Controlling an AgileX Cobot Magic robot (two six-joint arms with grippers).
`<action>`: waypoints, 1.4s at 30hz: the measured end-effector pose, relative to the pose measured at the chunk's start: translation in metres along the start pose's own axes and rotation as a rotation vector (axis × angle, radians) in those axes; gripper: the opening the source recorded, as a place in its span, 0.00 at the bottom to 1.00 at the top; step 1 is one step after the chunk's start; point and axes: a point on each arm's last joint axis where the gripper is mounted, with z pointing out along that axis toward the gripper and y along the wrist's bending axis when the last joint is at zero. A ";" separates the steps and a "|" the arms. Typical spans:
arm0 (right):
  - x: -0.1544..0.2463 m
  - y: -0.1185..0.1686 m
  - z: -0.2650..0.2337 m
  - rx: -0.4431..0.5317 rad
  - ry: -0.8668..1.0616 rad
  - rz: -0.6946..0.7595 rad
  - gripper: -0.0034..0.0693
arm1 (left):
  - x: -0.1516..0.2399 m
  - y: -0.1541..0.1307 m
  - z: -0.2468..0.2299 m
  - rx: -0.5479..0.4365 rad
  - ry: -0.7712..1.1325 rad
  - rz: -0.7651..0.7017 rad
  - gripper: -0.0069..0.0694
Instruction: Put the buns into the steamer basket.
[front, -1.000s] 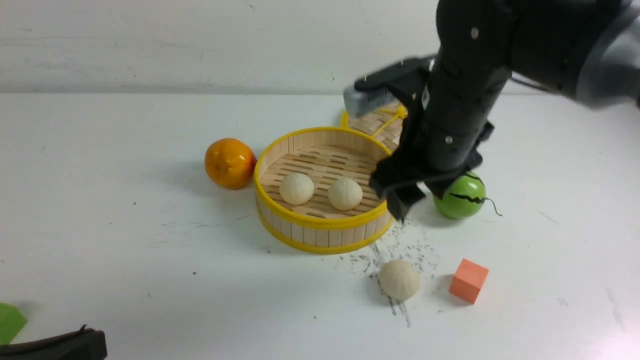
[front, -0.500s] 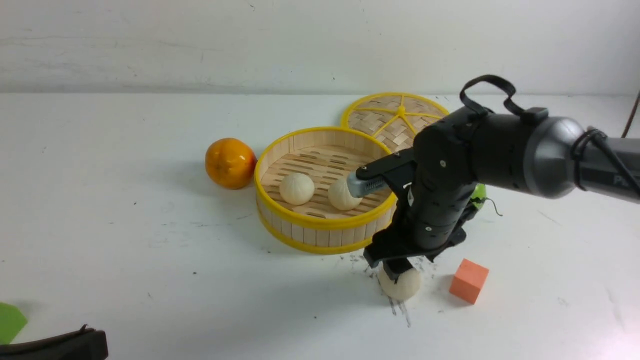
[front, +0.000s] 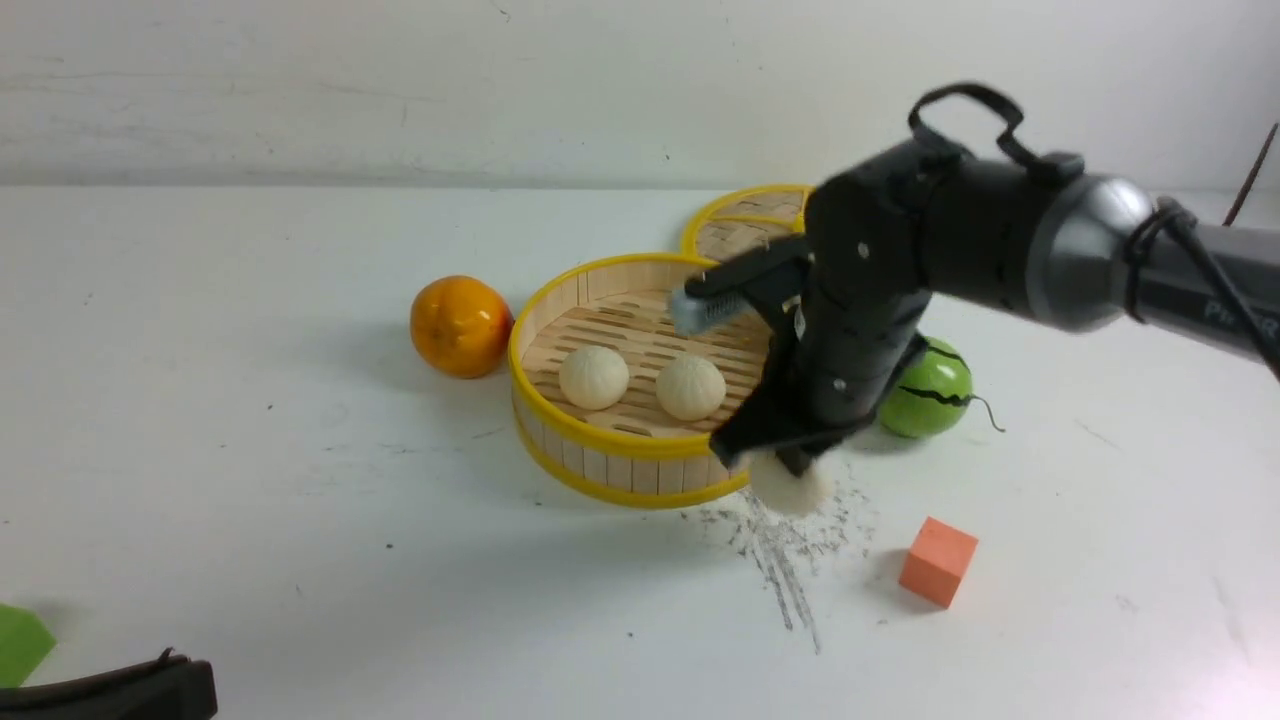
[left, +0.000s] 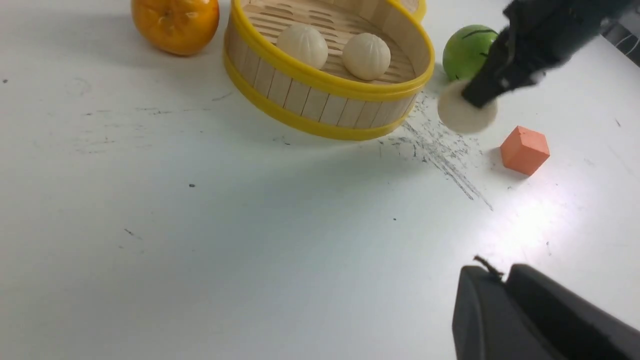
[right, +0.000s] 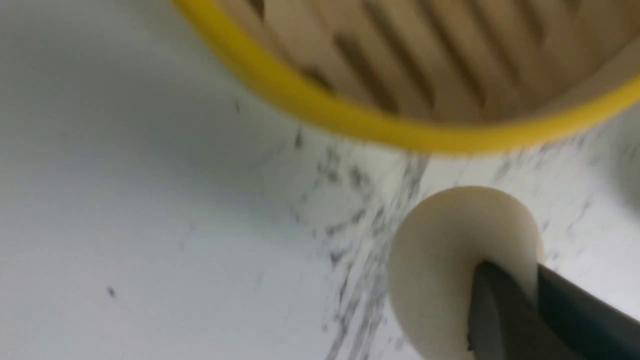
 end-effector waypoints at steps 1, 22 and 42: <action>-0.004 0.000 -0.004 0.000 -0.019 0.001 0.07 | 0.000 0.000 0.000 0.000 0.000 0.000 0.16; -0.073 -0.037 0.074 0.015 -0.334 0.194 0.40 | 0.000 0.000 0.000 -0.002 0.005 0.002 0.19; -0.063 -0.034 -0.137 -0.073 -0.362 0.011 0.33 | 0.001 0.000 0.000 -0.003 0.007 0.002 0.21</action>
